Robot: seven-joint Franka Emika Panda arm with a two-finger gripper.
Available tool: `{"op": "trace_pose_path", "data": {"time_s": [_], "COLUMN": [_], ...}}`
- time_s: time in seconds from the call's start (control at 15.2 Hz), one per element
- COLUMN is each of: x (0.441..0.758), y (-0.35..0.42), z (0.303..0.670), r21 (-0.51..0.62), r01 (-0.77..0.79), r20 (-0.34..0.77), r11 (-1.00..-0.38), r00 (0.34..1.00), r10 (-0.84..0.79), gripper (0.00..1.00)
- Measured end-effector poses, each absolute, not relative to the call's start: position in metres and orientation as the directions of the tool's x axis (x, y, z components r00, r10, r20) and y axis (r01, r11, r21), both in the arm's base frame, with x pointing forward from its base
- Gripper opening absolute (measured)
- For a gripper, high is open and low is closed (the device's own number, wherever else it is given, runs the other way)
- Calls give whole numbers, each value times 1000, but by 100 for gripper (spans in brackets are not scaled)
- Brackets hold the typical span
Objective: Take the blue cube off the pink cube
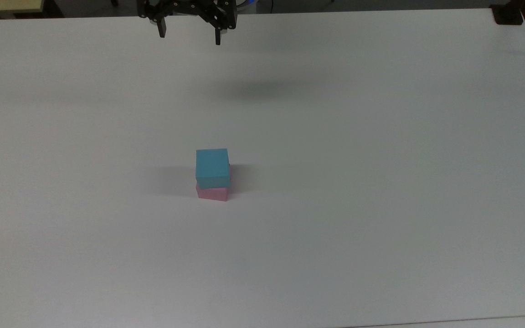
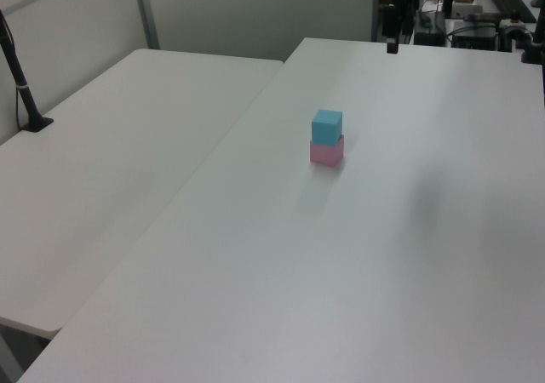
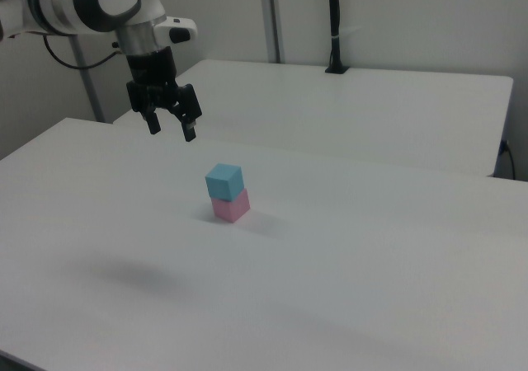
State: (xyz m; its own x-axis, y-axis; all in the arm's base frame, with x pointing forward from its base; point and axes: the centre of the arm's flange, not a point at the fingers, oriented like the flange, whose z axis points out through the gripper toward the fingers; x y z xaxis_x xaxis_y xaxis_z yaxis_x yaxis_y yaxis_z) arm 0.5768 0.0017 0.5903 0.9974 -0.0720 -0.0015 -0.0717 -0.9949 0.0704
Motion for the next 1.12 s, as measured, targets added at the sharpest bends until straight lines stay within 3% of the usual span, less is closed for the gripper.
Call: {"op": "trace_pose_path", "data": {"time_s": [1.12], "x": [591], "y": [4], "z": [577], "r21": [72], "r01": [-64], "r20": [29], "r11": [-995], "r00": [998], "r10": [-62], "gripper": [100]}}
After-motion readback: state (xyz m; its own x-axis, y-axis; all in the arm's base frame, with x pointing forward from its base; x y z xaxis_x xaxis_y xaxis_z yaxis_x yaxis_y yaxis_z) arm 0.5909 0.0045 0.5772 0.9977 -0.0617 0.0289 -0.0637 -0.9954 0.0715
